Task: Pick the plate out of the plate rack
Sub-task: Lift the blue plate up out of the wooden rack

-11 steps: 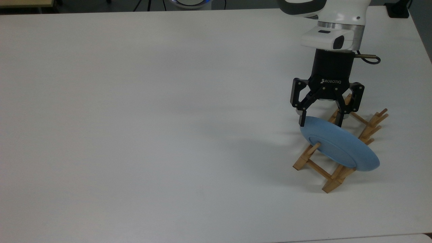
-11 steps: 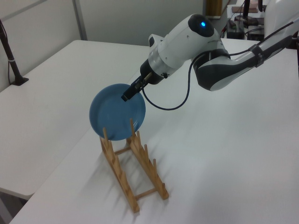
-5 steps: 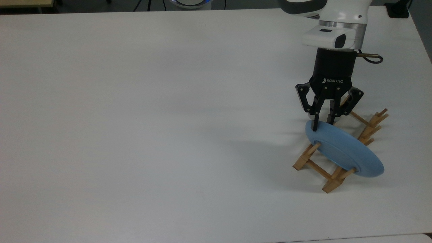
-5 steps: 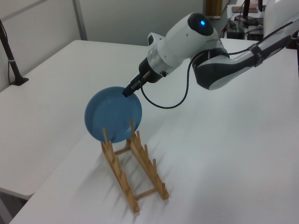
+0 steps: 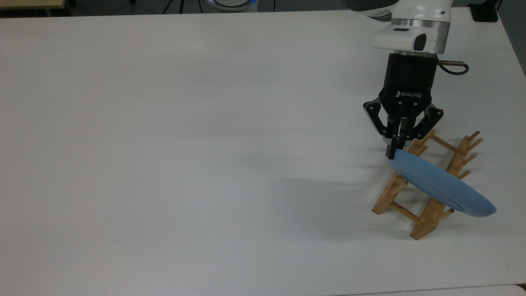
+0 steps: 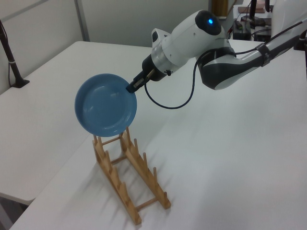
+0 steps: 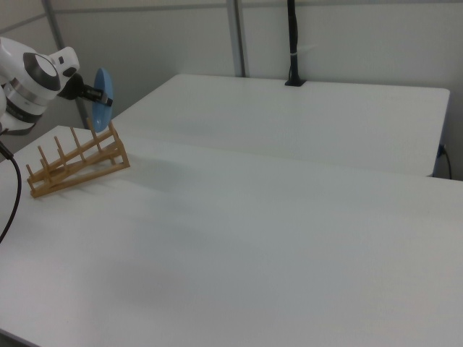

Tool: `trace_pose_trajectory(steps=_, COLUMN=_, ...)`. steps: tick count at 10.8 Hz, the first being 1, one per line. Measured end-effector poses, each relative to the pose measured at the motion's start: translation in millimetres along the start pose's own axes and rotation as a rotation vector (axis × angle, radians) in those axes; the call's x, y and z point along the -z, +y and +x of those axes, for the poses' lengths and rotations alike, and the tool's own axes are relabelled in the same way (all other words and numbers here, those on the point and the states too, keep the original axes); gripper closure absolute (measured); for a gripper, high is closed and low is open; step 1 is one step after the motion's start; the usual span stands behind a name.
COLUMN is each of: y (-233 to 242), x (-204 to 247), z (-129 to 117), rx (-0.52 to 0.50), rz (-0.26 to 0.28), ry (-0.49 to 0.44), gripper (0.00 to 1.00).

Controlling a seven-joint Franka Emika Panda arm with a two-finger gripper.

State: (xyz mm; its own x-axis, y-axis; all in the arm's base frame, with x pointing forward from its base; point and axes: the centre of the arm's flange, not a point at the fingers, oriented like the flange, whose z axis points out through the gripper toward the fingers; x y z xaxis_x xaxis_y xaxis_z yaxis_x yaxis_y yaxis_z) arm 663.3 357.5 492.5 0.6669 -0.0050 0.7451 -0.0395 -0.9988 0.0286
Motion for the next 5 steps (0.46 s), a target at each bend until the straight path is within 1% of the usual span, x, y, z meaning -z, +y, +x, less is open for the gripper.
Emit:
trace_pose_trajectory(steps=2, y=0, x=3, z=3, rx=0.0, rz=0.001, ry=0.007, gripper=0.93)
trace_pose_trajectory(steps=3, y=2, x=11, z=9, rx=-0.004, rz=0.004, ry=0.018, gripper=0.93)
trace_pose_trajectory(steps=5, y=9, x=41, z=33, rx=-0.026, rz=0.016, ry=0.066, gripper=0.93)
